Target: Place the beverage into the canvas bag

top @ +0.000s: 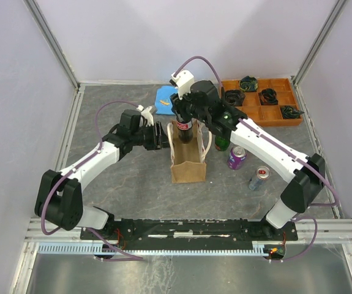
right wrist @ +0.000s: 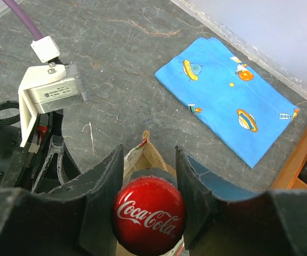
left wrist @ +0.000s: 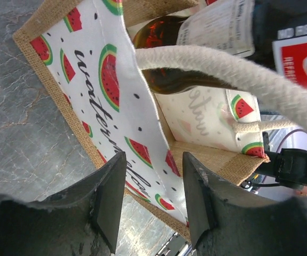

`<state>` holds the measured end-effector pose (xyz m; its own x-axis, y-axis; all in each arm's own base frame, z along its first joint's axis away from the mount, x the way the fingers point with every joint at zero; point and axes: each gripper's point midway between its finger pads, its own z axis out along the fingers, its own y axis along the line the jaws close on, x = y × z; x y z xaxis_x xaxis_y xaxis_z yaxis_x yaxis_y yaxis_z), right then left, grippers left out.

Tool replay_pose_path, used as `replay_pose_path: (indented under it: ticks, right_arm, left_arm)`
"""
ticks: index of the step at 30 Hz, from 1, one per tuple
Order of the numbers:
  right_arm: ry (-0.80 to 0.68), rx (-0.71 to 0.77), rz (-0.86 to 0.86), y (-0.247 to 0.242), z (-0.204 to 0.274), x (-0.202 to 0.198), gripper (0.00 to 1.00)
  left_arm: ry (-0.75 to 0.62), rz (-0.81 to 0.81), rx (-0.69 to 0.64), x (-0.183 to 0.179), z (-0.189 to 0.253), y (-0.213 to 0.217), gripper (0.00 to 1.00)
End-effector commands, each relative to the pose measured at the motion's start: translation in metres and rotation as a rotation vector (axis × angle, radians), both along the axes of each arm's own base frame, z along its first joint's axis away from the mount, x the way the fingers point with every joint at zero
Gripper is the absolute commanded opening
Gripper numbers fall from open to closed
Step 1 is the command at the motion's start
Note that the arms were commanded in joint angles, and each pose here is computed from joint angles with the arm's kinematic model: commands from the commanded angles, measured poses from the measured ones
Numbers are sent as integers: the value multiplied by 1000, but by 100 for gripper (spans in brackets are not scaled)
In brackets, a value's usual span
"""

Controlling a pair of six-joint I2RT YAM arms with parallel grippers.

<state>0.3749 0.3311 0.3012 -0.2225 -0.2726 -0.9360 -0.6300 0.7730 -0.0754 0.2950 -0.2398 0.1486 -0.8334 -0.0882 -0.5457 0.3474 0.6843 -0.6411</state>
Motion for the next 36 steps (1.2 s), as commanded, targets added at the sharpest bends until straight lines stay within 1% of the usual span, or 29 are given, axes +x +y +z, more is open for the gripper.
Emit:
replay_pose_path:
  ticks: [1, 13, 22, 36]
  right_arm:
    - [-184, 174, -25, 6, 77, 12, 0]
    - [-180, 202, -24, 20, 68, 23, 0]
    - [-148, 202, -34, 28, 41, 31, 0]
    - [-154, 227, -62, 30, 17, 38, 0]
  left_arm:
    - [-42, -2, -64, 5, 17, -7, 51]
    - [-46, -10, -56, 7, 17, -7, 27]
    - [-43, -25, -43, 9, 15, -9, 22]
    - [-17, -51, -42, 12, 10, -13, 15]
